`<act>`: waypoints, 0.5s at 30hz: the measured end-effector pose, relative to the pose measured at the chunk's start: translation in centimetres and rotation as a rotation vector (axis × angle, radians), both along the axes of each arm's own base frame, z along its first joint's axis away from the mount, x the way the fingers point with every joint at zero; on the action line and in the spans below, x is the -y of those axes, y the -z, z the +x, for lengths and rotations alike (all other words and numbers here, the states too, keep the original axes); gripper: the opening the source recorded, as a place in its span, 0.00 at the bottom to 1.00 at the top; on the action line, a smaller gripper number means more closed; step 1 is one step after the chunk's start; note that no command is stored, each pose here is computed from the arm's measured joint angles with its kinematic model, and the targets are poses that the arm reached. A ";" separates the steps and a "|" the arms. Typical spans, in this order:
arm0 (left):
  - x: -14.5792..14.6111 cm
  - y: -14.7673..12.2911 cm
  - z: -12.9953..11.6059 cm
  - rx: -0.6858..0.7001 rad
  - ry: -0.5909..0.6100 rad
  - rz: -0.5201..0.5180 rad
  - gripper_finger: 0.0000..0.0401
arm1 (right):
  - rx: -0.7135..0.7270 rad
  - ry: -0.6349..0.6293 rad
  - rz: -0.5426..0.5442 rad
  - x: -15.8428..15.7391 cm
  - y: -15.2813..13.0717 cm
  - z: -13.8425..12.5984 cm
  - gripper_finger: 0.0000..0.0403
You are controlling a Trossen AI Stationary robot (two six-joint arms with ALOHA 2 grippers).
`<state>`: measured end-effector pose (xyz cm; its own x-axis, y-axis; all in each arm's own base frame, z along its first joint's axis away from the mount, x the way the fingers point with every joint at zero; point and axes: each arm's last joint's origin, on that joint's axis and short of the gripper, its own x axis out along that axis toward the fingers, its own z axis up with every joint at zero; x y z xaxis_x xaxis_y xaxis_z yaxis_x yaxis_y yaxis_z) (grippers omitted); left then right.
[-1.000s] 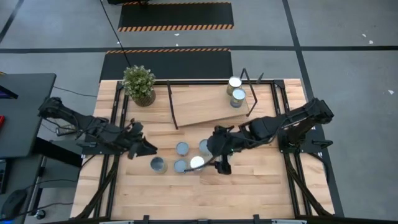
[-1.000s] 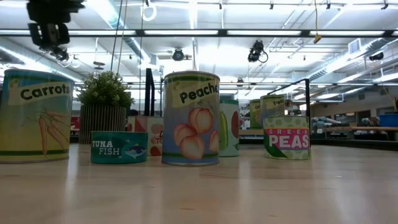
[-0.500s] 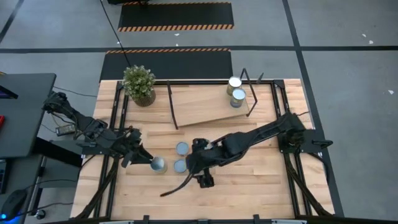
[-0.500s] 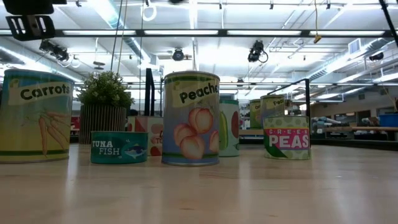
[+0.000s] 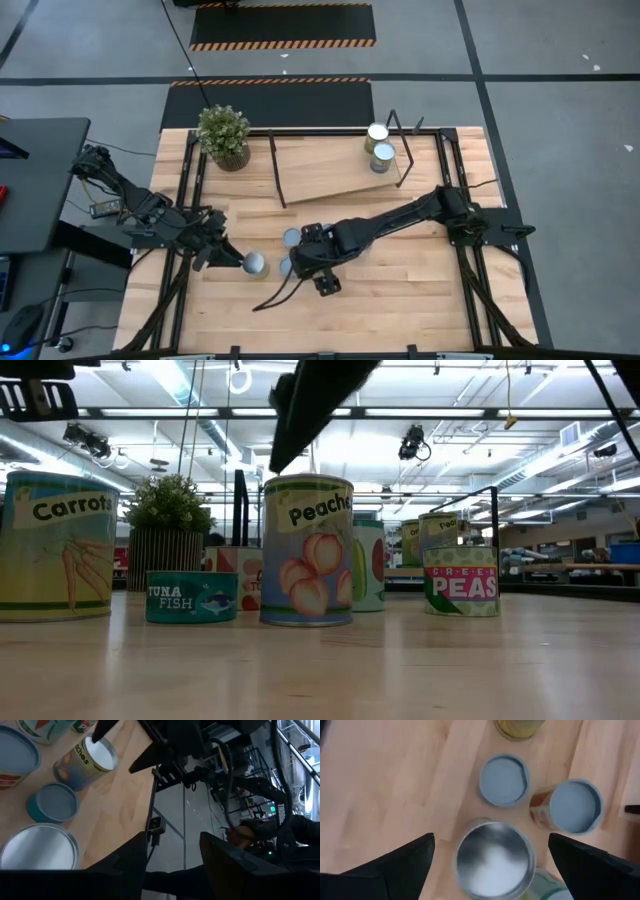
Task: Pick and place cans onto a shelf
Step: Put the canned peaches can on the shelf
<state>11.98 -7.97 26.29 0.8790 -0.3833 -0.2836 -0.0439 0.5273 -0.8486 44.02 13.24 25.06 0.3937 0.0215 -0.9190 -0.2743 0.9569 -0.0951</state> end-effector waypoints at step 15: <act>-0.1 0.4 -0.1 -0.030 -0.012 0.034 0.47 | -0.098 -0.032 0.000 0.9 3.0 0.9 0.97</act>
